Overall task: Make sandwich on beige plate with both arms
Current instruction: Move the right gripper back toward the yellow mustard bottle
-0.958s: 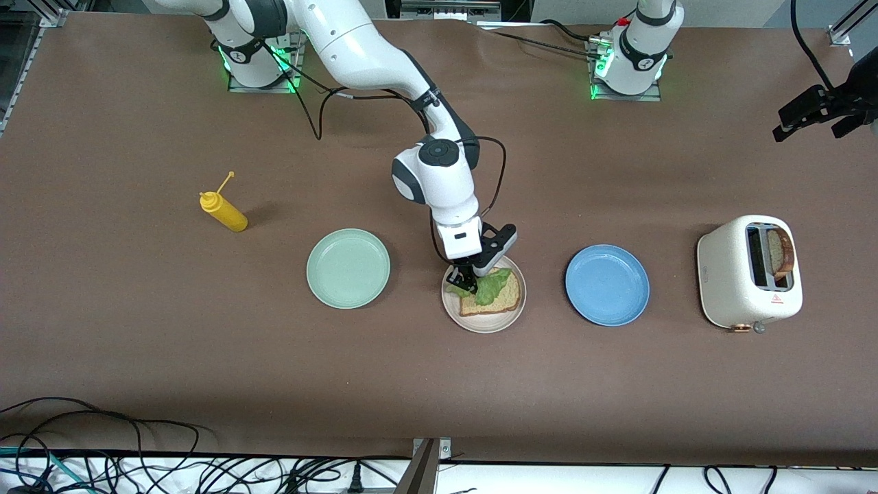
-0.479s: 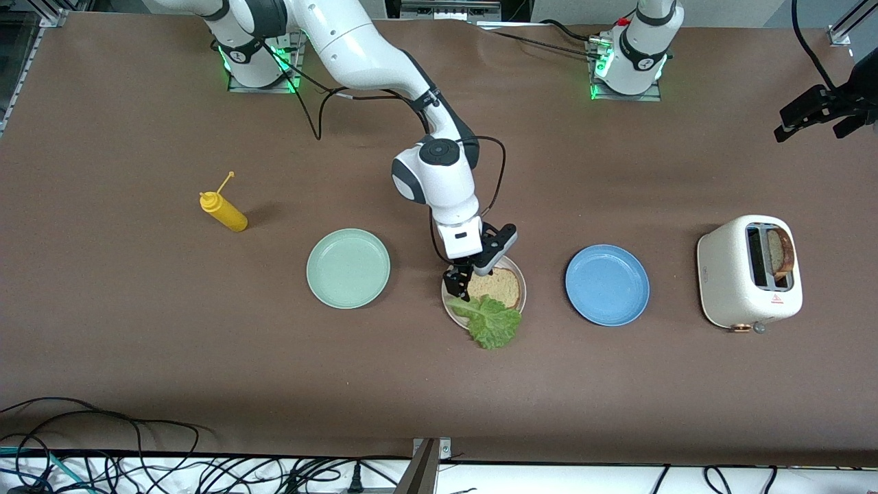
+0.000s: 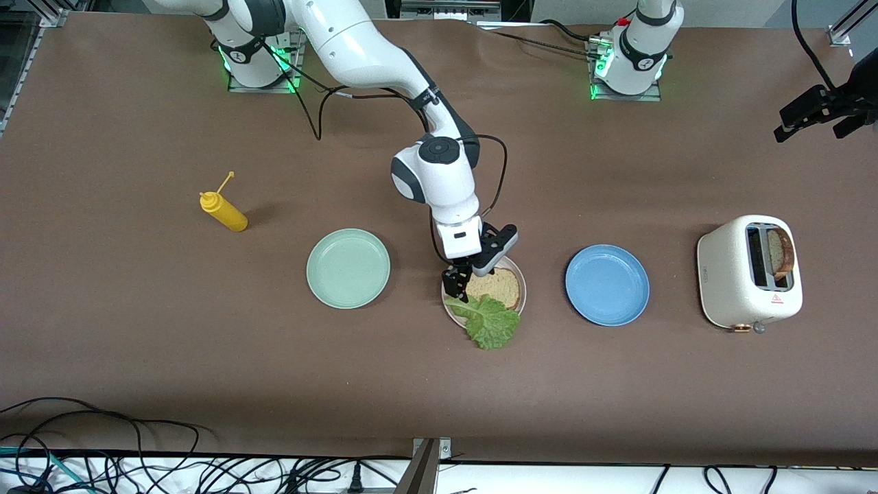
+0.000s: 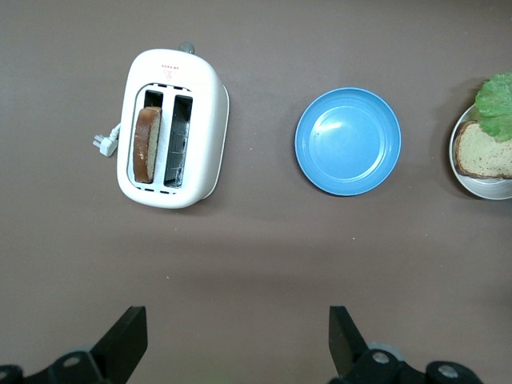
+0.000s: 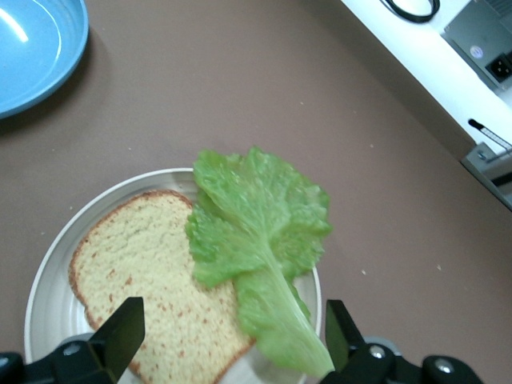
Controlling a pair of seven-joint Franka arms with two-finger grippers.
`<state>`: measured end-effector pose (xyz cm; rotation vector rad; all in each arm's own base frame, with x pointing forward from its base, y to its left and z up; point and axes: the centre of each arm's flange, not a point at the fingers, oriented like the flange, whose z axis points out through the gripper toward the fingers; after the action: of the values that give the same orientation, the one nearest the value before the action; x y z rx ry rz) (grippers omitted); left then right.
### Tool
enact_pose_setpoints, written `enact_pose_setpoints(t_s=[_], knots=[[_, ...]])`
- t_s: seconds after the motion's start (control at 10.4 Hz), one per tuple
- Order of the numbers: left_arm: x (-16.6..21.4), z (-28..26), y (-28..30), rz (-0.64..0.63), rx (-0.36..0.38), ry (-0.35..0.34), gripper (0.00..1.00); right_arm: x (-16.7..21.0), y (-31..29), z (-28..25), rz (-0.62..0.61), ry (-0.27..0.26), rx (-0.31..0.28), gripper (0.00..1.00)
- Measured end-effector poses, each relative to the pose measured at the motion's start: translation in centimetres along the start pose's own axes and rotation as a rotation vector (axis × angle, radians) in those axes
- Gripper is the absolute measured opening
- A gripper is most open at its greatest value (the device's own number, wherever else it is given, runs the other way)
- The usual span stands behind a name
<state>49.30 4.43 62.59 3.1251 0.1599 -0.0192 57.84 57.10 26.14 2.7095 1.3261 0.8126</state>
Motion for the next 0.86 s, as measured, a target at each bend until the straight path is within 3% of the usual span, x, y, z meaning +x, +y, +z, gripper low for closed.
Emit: enact_pose_setpoints(t_s=[0.19, 0.48, 0.86], knots=[[0.0, 0.0, 0.0, 0.000, 0.000, 0.000, 1.00, 1.2, 2.8, -4.1, 0.051, -0.103, 0.004, 1.00], [0.1, 0.0, 0.0, 0.000, 0.000, 0.000, 1.00, 1.2, 12.4, -15.3, 0.232, -0.324, -0.014, 1.00], [0.1, 0.0, 0.0, 0.000, 0.000, -0.001, 1.00, -5.3, 27.9, -26.5, 0.464, -0.517, -0.114, 1.00]])
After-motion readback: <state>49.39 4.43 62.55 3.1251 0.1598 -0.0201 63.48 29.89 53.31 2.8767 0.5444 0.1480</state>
